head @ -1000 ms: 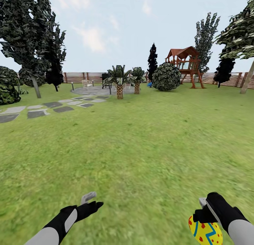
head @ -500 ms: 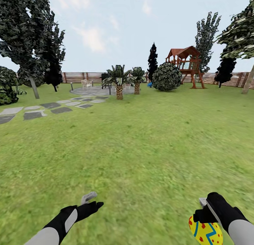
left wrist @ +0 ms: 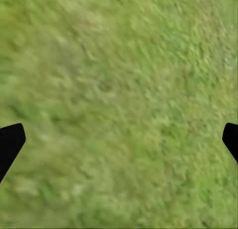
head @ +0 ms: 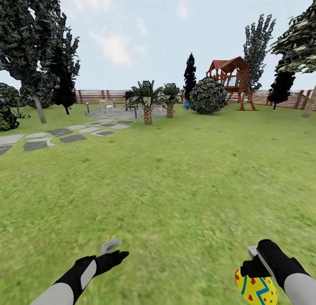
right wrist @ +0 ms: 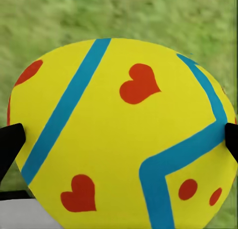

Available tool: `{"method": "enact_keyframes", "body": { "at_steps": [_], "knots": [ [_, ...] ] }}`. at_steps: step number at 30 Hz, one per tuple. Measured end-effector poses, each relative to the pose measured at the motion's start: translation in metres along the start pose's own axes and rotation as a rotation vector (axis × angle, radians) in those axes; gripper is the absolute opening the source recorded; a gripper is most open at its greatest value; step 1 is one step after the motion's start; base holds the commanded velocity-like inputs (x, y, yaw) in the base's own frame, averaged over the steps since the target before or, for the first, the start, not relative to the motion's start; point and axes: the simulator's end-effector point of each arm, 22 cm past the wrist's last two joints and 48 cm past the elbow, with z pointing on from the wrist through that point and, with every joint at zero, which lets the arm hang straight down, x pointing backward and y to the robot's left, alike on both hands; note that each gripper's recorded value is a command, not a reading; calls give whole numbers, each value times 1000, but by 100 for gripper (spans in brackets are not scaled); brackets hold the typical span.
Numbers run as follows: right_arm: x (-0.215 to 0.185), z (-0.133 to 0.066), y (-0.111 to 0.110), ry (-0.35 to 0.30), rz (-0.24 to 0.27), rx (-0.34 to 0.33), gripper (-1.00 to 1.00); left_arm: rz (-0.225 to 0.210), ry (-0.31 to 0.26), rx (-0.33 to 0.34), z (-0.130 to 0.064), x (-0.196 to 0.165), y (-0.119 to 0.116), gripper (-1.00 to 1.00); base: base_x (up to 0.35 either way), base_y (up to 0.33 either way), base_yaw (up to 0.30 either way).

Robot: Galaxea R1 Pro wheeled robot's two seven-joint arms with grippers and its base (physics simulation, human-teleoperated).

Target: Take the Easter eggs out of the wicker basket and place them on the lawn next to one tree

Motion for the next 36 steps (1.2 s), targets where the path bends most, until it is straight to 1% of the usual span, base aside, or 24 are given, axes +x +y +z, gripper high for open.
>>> {"method": "enact_keyframes", "body": {
  "at_steps": [26,36],
  "knots": [
    [0,0,-1,0,-2,3,-100,0,0,1,0,0,0,100,341,-97,3],
    [-1,0,0,0,-6,6,-100,-3,-4,11,0,-1,-2,100,31,-5,264]
  ]
}}
